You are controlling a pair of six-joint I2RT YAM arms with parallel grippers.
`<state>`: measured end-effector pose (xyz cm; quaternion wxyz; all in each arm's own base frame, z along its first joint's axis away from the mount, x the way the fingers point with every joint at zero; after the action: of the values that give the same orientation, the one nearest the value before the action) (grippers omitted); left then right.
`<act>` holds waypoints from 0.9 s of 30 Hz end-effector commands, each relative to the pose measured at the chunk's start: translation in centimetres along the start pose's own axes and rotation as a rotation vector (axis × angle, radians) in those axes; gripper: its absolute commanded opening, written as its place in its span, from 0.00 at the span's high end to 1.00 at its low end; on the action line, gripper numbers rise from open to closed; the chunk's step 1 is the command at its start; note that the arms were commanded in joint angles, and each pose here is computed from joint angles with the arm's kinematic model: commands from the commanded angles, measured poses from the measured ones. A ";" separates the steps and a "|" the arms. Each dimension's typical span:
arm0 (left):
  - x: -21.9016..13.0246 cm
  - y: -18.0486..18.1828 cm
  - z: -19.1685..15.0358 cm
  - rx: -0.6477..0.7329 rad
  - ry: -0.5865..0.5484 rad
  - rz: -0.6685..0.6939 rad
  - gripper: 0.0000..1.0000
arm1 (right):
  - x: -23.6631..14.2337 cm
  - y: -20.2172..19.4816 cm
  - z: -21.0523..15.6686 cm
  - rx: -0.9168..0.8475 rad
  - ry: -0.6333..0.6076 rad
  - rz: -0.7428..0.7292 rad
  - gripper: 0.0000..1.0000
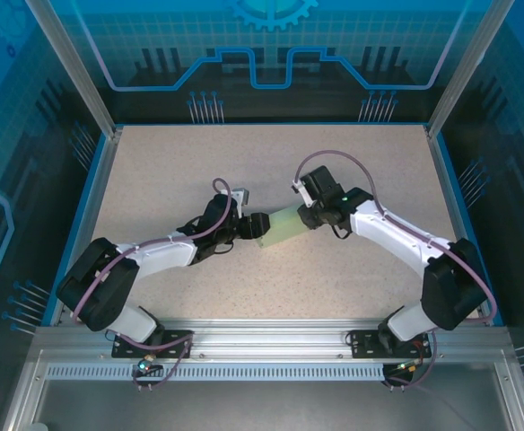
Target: Fold the paper box
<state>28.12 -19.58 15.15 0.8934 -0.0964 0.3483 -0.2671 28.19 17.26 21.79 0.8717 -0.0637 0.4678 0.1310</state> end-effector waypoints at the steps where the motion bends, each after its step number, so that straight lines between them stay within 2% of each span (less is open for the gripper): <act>1: 0.4 1.1 -3.2 0.038 0.151 0.077 0.30 | -2.6 -0.3 0.9 0.000 -0.027 0.083 0.63; 6: 0.3 1.0 -3.0 0.048 0.142 0.077 0.30 | -2.4 -1.8 2.6 0.113 -0.003 0.308 0.55; 13: 0.2 0.7 -2.5 0.057 0.129 0.070 0.30 | 2.0 -3.7 4.3 0.255 0.078 0.520 0.52; 18: 0.1 0.6 -2.3 0.057 0.119 0.067 0.30 | 4.8 -4.4 3.8 0.295 0.141 0.533 0.53; 24: 0.0 0.5 -2.1 0.056 0.109 0.061 0.30 | 6.5 -5.4 0.9 0.350 0.198 0.522 0.56; 27: 0.0 0.4 -1.9 0.057 0.101 0.058 0.30 | 7.3 -5.8 -0.6 0.378 0.220 0.506 0.62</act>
<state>27.94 -19.75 15.16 0.8949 -0.0835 0.3465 -0.2684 34.18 13.80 17.22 0.7641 0.1938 0.5525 0.2708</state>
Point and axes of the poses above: each hand's point on the last joint's axis, 136 mm out from that joint toward the fingers, its own x axis out along the fingers, its own y axis along the line the jaws close on, z = x × y, the point moved 9 cm from there along -x, back along the fingers, and after that the axes turned 15 degrees about x, right-handed, at the moved point
